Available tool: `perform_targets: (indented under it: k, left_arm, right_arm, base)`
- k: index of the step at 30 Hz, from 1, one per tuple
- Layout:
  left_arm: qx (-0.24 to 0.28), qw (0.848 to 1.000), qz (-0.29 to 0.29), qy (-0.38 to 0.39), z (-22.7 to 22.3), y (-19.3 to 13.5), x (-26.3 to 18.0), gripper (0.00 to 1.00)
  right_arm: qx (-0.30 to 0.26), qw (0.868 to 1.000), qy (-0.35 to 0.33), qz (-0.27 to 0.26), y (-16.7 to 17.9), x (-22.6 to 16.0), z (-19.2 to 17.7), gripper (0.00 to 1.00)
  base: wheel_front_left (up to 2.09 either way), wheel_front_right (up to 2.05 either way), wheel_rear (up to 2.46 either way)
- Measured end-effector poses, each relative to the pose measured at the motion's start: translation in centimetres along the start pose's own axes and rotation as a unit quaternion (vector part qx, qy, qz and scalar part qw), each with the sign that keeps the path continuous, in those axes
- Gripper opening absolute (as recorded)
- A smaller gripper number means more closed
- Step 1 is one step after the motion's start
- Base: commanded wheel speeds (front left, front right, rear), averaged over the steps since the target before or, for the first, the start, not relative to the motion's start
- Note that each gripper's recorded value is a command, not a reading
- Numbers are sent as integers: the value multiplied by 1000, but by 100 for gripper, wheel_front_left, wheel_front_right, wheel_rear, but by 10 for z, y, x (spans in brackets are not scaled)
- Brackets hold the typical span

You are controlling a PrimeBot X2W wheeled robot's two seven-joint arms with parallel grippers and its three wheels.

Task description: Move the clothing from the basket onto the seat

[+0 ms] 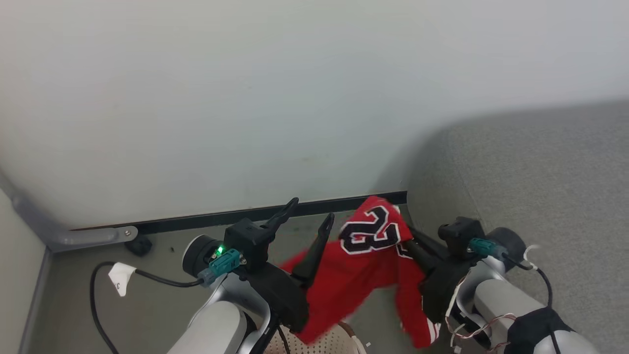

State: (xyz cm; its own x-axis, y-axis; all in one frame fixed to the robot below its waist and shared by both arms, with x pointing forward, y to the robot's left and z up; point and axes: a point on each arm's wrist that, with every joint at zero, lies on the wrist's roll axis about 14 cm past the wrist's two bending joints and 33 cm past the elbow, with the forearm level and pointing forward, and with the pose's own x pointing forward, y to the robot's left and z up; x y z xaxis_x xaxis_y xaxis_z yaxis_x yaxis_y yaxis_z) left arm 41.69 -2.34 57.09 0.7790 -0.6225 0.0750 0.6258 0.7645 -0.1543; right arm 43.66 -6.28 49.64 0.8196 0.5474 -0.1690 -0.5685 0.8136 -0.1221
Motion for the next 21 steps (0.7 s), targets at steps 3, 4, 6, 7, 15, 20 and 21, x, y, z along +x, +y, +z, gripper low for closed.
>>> perform_targets:
  k: [3, 4, 6, 7, 15, 20, 21]
  left_arm:
    - [-3, 1000, -11, 2, -5, -8, 1, 100]
    - [-3, 1000, -11, 2, -5, -8, 1, 100]
    - [-5, 1000, -25, 5, -9, -16, 1, 100]
    - [-8, 999, -33, 11, -15, -22, 1, 100]
    - [-18, 997, -70, 18, -27, -50, 4, 100]
    - [-27, 995, -97, 16, -30, -70, 6, 100]
    - [-29, 994, -103, 16, -31, -74, 7, 100]
  right_arm:
    - [0, 1000, -3, -29, -24, -12, 1, 0]
    - [0, 1000, -3, -29, -24, -12, 1, 0]
    - [-1, 999, -6, -48, -40, -21, 3, 0]
    - [-3, 998, -8, -66, -54, -31, 4, 0]
    - [-9, 992, -12, -122, -93, -74, 1, 0]
    - [-20, 988, -23, -149, -109, -99, 7, 0]
    - [-21, 987, -25, -154, -111, -104, 7, 0]
  base:
    - [0, 0, 0]
    - [0, 0, 0]
    - [0, 0, 0]
    - [0, 0, 0]
    - [0, 0, 0]
    - [0, 0, 0]
    - [0, 0, 0]
